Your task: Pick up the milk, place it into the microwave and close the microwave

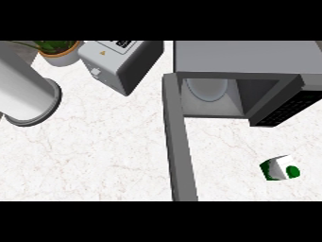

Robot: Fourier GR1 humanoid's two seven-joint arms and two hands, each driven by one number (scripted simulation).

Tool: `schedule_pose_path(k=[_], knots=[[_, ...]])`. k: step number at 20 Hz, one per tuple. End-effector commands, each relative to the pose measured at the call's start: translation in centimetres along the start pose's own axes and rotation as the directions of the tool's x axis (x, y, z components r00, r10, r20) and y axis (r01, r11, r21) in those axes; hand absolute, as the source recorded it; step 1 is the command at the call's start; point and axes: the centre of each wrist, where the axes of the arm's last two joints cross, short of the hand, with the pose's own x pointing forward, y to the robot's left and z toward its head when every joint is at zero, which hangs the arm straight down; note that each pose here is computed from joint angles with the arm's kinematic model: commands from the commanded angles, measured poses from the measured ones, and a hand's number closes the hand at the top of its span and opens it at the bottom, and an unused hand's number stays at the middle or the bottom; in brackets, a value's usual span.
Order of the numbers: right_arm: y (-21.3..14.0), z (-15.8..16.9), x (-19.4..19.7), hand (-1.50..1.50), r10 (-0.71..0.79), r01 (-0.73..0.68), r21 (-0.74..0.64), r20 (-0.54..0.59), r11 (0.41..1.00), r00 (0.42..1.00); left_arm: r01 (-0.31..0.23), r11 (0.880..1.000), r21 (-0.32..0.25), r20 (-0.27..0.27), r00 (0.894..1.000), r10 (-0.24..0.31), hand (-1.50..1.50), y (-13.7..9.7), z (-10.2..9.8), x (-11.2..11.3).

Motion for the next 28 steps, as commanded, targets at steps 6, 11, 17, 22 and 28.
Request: schedule_pose_path(k=[6,11,17,22,28], knots=[[-1.0,2.3,-6.7,-1.5,0.055,-0.058,-0.02,-0.113,0.998,0.992,-0.065,0.996,-0.063,0.084,0.994,0.071,-1.5,0.4,2.5,3.6],[-1.9,1.3,-9.5,-1.5,0.068,-0.068,0.002,-0.11,0.998,0.992,-0.063,0.996,-0.062,0.117,0.991,0.07,-1.5,-0.1,2.6,3.5],[-2.6,1.6,-12.5,-1.5,0.127,-0.123,0.035,-0.127,0.992,0.984,-0.09,0.994,-0.06,0.104,0.99,0.095,-1.5,-0.1,3.2,3.2],[-0.9,3.1,-15.3,-1.5,0.099,-0.096,0.037,-0.111,0.995,0.989,-0.091,0.994,-0.057,0.088,0.991,0.096,-1.5,2.2,3.8,2.3],[0.2,2.2,-16.7,-1.5,0.058,-0.054,0.043,-0.102,0.998,0.993,-0.075,0.995,-0.061,0.087,0.993,0.081,-1.5,1.9,4.6,2.9]])
